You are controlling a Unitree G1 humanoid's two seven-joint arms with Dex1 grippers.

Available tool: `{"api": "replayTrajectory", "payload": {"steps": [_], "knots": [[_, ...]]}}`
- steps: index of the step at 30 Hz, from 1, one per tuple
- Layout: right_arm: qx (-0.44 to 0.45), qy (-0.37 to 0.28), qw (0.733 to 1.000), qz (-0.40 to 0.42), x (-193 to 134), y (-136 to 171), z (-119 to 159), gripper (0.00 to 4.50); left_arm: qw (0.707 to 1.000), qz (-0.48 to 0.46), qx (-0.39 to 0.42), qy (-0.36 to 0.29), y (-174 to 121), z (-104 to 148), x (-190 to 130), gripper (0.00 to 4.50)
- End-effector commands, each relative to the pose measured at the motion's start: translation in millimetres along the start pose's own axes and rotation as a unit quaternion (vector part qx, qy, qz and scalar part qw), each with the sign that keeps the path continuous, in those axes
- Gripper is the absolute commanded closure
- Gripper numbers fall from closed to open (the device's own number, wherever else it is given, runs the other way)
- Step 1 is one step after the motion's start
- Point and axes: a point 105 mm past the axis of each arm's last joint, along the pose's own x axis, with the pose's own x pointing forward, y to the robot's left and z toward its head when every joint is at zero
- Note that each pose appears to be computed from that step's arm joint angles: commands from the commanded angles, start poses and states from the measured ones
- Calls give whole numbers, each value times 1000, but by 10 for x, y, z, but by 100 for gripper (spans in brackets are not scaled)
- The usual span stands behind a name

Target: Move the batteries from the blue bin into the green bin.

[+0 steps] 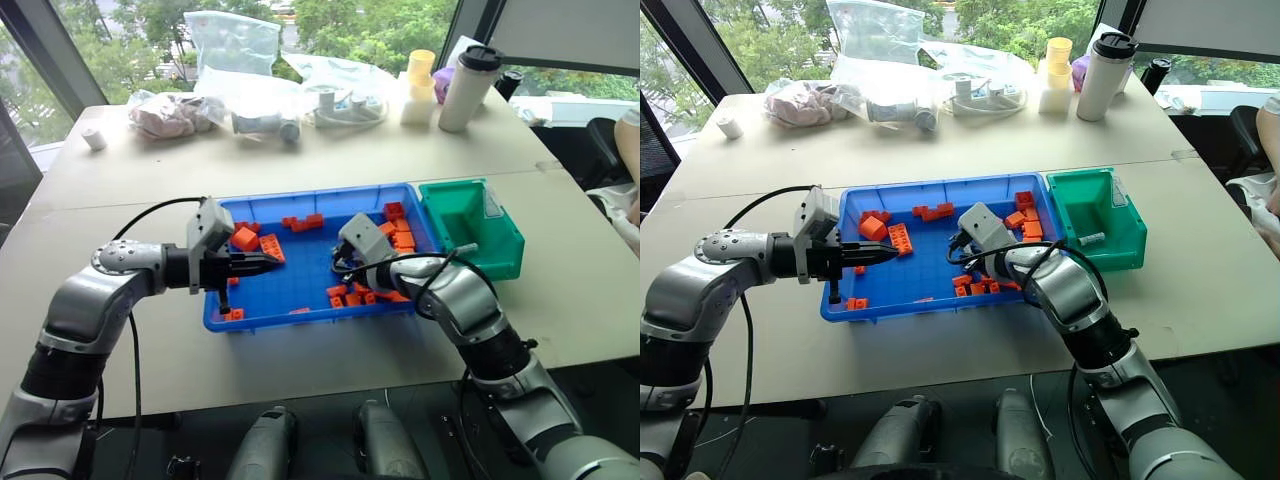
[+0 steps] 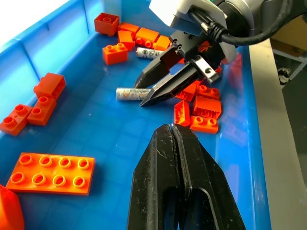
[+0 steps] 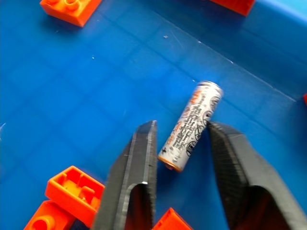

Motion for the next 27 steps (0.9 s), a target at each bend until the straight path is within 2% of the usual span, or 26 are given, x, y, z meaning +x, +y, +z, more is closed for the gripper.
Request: {"api": "replayTrajectory", "payload": {"steps": [1,4,7,9,11,14,17,21,23,25,27], "knots": [[-27,-11,1000,-3,-11,15,100,449,1000,9,19,-14,0,105,-62,450],[-45,-30,998,-27,-130,-113,246,449,1000,9,19,-15,-7,107,-57,450],[-33,-67,994,-82,-439,-423,462,449,1000,6,17,-18,-20,112,-46,450],[-22,-76,989,-124,-662,-650,499,449,1000,4,15,-20,-31,115,-39,450],[1,-72,976,-205,-1051,-1053,417,449,1000,1,13,-23,-32,117,-21,450],[12,-39,957,-286,-1508,-1394,181,449,1000,-4,11,-25,-29,113,10,450],[14,-5,948,-319,-1763,-1502,-44,449,1000,-13,11,-25,-24,111,47,450],[24,27,947,-319,-1803,-1497,-308,449,999,-24,15,-27,10,120,115,450],[36,32,950,-310,-1732,-1462,-399,345,999,-31,18,-30,18,142,152,450],[40,25,951,-304,-1683,-1431,-398,260,999,-34,19,-32,20,153,162,450],[40,15,952,-304,-1663,-1420,-352,150,999,-36,20,-30,24,146,157,450]]}}
